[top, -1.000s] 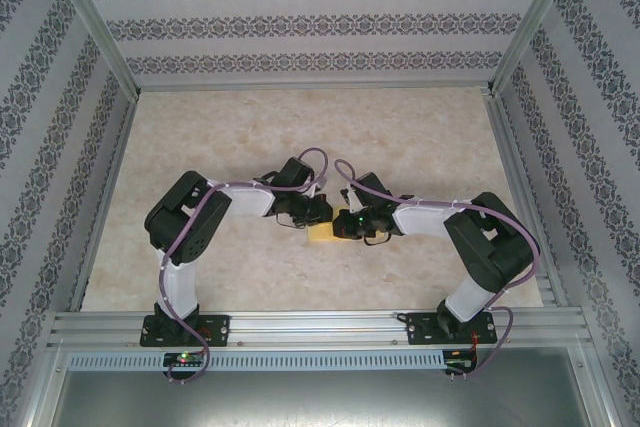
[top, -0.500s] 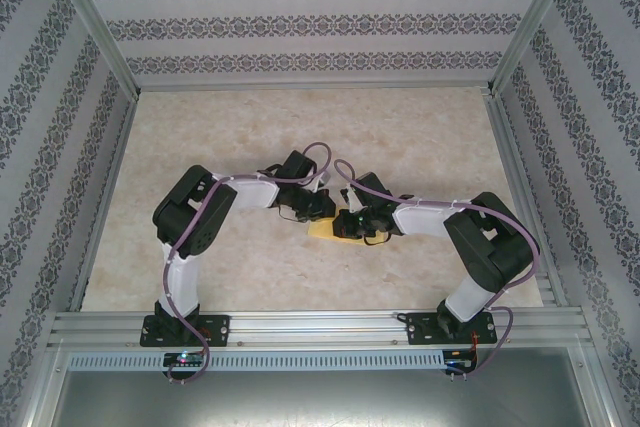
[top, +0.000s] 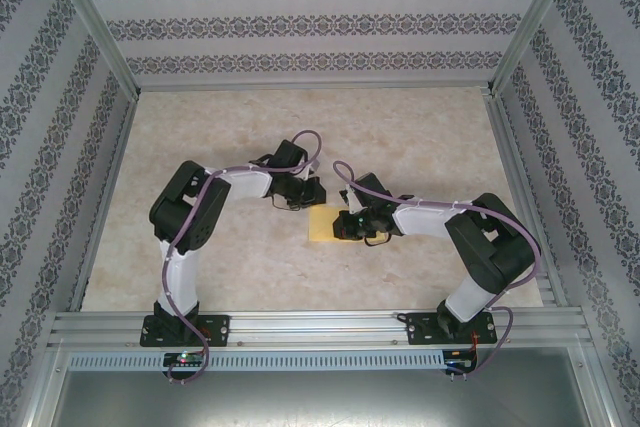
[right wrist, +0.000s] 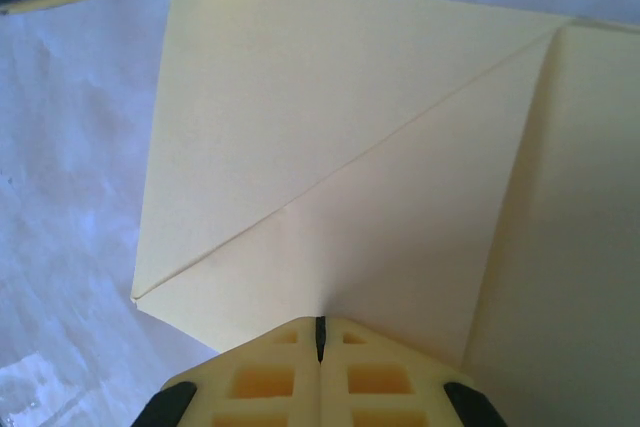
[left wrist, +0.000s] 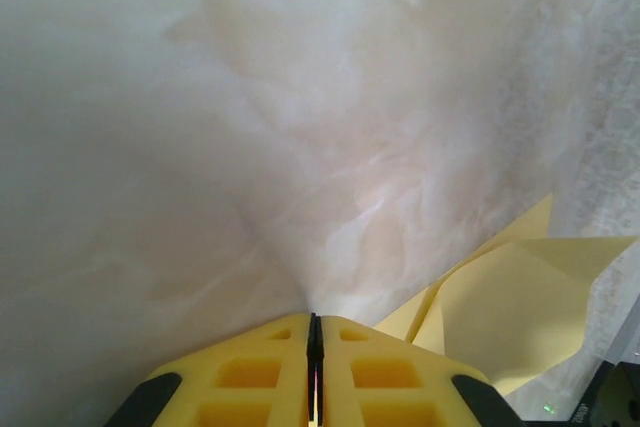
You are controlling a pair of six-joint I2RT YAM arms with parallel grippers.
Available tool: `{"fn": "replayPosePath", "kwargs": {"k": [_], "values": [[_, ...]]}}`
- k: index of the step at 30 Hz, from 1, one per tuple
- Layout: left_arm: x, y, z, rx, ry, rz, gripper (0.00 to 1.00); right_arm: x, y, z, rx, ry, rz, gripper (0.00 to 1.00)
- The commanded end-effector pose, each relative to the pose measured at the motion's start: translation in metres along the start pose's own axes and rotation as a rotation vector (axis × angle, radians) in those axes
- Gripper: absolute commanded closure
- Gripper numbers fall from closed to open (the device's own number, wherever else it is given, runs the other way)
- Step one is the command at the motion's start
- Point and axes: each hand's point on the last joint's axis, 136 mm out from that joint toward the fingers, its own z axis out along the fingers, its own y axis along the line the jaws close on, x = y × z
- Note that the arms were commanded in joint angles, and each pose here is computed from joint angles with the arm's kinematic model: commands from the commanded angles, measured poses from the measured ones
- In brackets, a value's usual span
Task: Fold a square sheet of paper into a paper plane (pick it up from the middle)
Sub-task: Fold the triangle a second time at the center of the table.
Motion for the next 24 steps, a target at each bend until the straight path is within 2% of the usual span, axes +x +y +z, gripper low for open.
{"fn": "replayPosePath", "kwargs": {"k": [1, 13, 19, 24], "values": [[0.015, 0.002, -0.023, -0.034, -0.014, 0.036, 0.87, 0.036, -0.026, 0.002, 0.107, 0.125, 0.035, 0.98], [0.084, -0.002, -0.038, -0.02, 0.02, 0.06, 0.86, 0.018, -0.005, -0.012, 0.055, 0.077, 0.005, 0.94], [0.101, -0.007, -0.026, -0.012, 0.049, 0.078, 0.86, 0.009, 0.002, -0.02, 0.011, 0.032, 0.033, 0.87], [0.112, -0.012, -0.018, -0.014, 0.076, 0.097, 0.86, 0.0, -0.002, -0.041, 0.011, -0.054, 0.082, 0.8]]}}
